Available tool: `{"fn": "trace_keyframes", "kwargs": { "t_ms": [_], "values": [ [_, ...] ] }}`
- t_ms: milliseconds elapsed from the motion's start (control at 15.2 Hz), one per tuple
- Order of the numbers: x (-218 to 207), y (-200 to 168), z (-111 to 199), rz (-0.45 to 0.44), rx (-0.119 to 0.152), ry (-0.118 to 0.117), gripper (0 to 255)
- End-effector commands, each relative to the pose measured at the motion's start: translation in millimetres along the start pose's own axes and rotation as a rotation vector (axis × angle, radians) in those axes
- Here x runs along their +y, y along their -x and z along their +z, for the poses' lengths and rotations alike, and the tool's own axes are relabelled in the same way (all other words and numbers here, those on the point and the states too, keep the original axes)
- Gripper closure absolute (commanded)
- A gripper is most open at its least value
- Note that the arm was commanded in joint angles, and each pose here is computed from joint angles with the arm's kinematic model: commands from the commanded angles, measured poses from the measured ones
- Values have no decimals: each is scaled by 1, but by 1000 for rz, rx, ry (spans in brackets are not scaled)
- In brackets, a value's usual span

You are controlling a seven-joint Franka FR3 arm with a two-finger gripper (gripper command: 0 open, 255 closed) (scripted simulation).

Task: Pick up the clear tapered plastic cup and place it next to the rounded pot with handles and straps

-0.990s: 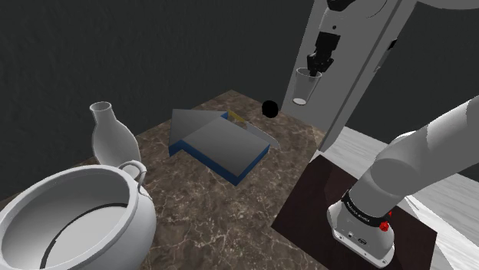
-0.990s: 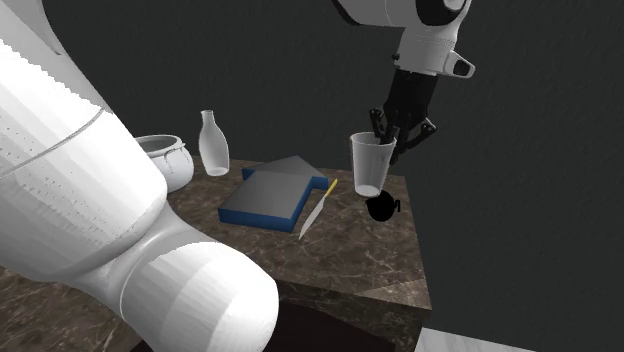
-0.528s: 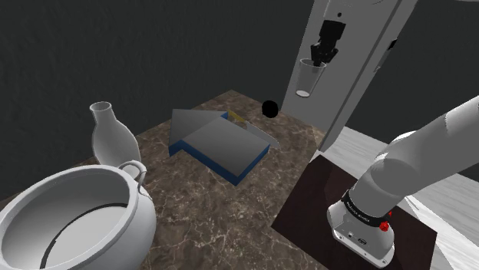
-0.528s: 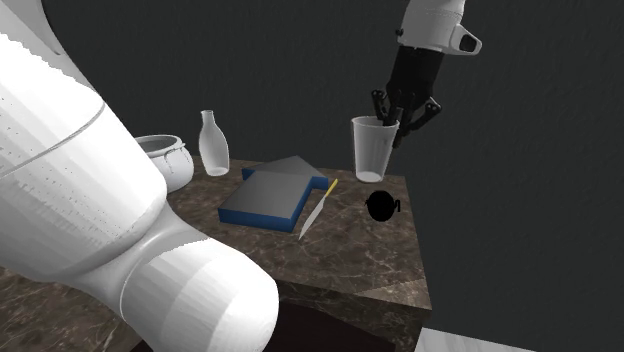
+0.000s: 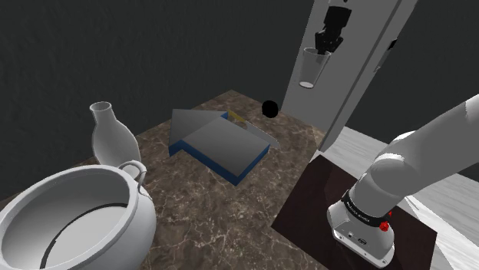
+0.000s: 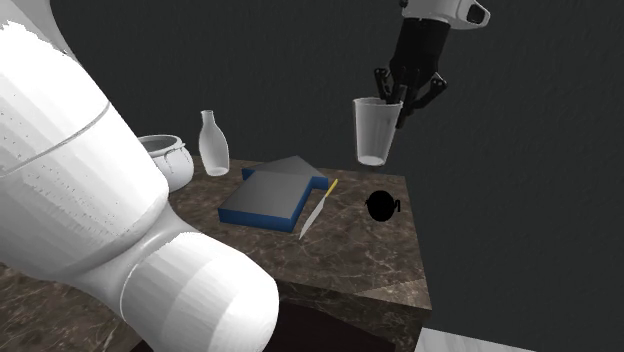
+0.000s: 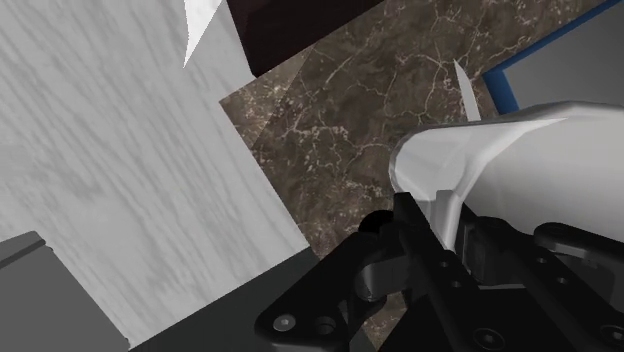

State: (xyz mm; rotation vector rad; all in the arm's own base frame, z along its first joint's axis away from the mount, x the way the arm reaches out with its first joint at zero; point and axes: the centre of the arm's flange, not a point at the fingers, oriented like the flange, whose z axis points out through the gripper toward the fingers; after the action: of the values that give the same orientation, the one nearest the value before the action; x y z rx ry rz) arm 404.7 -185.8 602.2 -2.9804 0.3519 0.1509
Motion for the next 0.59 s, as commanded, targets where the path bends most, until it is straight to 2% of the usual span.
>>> {"fn": "trace_keyframes", "kwargs": {
  "t_ms": [0, 528],
  "values": [
    [-13, 2, -1, 0, 0, 0, 255],
    [-117, 15, 13, 0, 0, 0, 255]
  ]
}}
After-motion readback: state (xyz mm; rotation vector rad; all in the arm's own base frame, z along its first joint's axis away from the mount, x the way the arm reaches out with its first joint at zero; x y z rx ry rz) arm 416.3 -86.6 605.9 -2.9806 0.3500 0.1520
